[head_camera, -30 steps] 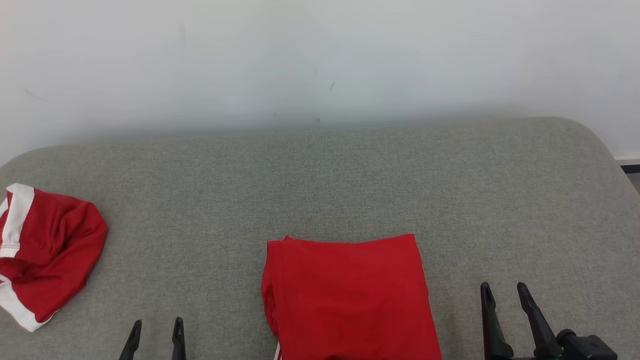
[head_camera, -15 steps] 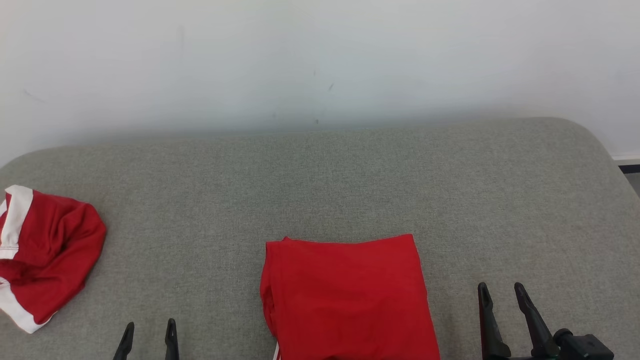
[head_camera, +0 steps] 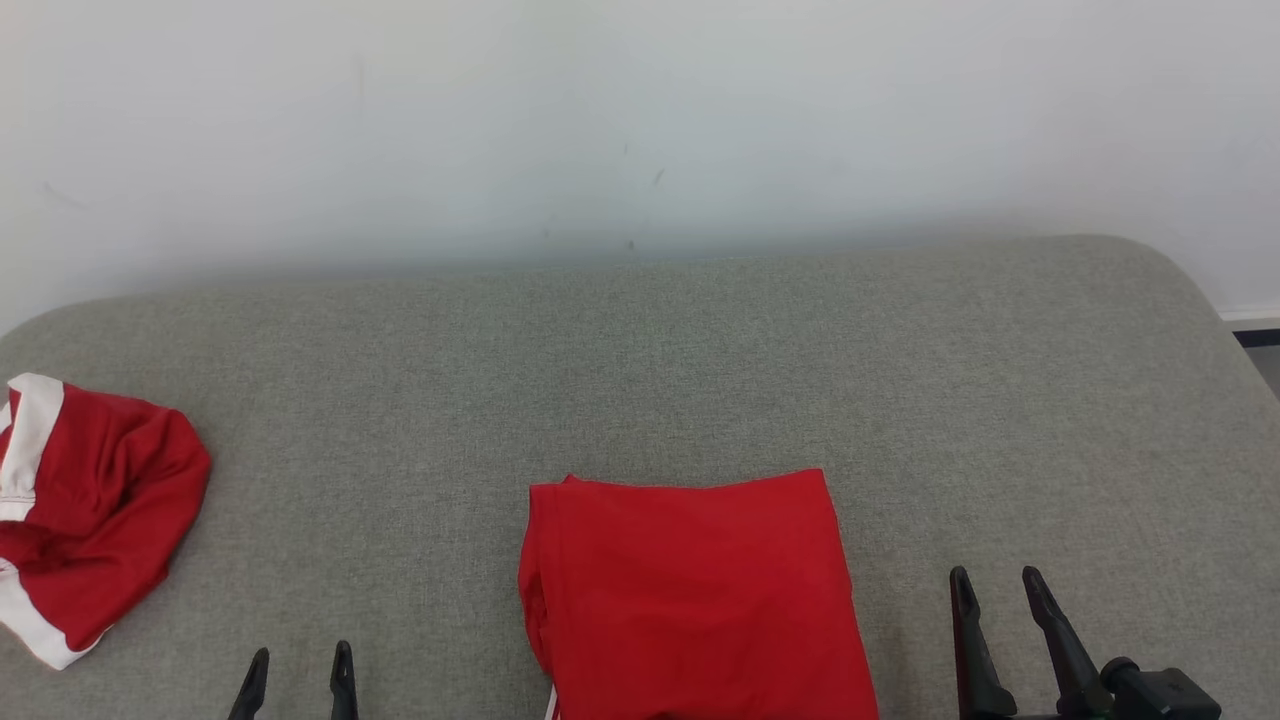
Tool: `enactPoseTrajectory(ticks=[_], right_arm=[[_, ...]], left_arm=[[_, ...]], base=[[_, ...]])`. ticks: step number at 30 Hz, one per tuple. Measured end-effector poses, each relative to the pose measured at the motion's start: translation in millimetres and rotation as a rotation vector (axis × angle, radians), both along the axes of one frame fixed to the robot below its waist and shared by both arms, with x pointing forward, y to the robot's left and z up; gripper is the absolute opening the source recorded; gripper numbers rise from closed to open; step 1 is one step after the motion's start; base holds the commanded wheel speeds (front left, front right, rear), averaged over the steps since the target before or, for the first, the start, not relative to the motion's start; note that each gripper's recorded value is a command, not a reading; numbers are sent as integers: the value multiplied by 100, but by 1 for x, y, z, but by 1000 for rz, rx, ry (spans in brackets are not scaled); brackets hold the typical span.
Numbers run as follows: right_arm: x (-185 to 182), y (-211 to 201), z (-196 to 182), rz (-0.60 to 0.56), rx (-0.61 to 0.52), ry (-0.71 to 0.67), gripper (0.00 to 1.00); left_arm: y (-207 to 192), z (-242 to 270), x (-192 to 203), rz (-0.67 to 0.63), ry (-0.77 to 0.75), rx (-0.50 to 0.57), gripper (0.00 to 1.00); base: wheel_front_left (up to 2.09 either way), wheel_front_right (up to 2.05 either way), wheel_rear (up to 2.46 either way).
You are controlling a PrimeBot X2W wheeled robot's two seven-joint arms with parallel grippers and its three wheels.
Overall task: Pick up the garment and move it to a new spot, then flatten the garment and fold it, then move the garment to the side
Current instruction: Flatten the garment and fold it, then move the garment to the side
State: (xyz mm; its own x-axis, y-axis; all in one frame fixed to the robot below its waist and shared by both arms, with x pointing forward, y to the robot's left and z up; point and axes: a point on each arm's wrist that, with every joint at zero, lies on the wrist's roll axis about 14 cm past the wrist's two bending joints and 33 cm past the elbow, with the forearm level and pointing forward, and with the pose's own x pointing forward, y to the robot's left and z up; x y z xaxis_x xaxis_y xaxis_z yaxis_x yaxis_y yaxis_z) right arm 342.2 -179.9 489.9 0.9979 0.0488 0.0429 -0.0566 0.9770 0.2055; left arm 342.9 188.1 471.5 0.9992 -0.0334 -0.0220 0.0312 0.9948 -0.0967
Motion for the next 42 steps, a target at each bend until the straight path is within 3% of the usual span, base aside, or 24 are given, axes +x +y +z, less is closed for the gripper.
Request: enactPoseTrajectory(ticks=[42], right_arm=[[-1, 3, 2, 12, -2, -6, 100]], left_arm=[[0, 2, -2, 0, -8, -7, 100]], base=[[0, 0, 0]])
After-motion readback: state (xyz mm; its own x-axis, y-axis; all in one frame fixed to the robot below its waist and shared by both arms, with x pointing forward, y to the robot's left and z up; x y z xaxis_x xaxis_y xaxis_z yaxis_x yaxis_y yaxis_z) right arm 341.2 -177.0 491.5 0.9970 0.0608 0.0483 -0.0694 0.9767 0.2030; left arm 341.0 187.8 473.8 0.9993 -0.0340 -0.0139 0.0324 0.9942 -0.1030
